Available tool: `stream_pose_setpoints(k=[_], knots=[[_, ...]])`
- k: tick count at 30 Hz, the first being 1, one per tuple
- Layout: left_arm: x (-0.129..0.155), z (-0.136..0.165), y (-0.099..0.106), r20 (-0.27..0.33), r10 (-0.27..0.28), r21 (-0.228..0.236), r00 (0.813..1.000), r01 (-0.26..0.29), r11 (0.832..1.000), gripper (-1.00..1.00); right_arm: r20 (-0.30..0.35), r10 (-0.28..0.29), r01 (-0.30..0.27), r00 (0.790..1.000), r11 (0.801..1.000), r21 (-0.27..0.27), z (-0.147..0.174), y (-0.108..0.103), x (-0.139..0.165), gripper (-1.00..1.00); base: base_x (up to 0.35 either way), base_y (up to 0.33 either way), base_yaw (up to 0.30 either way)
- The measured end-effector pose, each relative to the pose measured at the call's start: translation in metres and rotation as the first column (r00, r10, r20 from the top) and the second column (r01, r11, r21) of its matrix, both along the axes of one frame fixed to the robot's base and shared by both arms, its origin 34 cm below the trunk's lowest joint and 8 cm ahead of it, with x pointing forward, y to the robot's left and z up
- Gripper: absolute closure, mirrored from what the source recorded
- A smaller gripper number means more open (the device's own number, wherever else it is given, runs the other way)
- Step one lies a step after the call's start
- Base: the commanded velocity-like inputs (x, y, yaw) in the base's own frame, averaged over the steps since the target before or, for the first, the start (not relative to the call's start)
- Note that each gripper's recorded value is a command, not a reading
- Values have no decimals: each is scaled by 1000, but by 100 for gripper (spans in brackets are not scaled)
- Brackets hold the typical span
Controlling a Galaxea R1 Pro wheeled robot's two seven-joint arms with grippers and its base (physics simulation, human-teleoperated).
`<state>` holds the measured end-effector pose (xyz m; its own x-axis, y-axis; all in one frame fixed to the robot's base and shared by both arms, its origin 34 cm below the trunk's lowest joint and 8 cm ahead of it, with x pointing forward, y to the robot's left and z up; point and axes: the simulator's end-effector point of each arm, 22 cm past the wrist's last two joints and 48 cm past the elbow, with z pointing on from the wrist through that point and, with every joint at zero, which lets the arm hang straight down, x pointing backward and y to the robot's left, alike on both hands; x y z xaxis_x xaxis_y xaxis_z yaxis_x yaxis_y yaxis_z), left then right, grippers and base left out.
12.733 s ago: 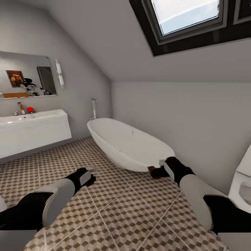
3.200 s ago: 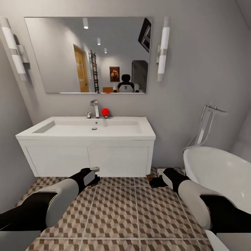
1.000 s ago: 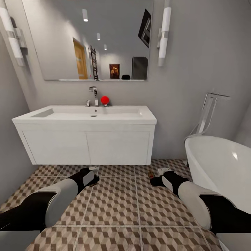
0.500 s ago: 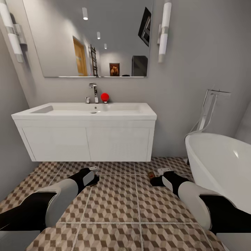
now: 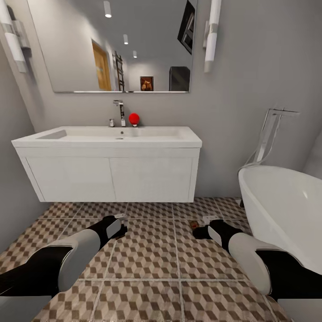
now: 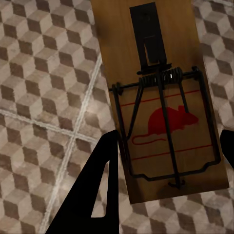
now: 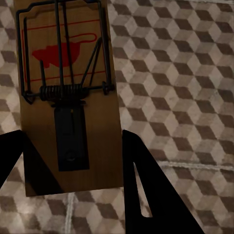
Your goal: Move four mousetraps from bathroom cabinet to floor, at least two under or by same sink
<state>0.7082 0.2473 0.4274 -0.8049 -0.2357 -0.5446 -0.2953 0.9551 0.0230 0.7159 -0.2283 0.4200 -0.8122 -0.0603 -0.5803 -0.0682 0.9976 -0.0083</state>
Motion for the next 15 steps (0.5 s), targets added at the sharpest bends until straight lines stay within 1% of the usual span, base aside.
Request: stream_pose_setpoints(k=[15], knots=[[-7, -41, -1, -62, -3, 2, 998, 3, 1000, 100, -61, 0, 0, 998, 1000, 0, -40, 0, -6, 100, 0, 0, 0]])
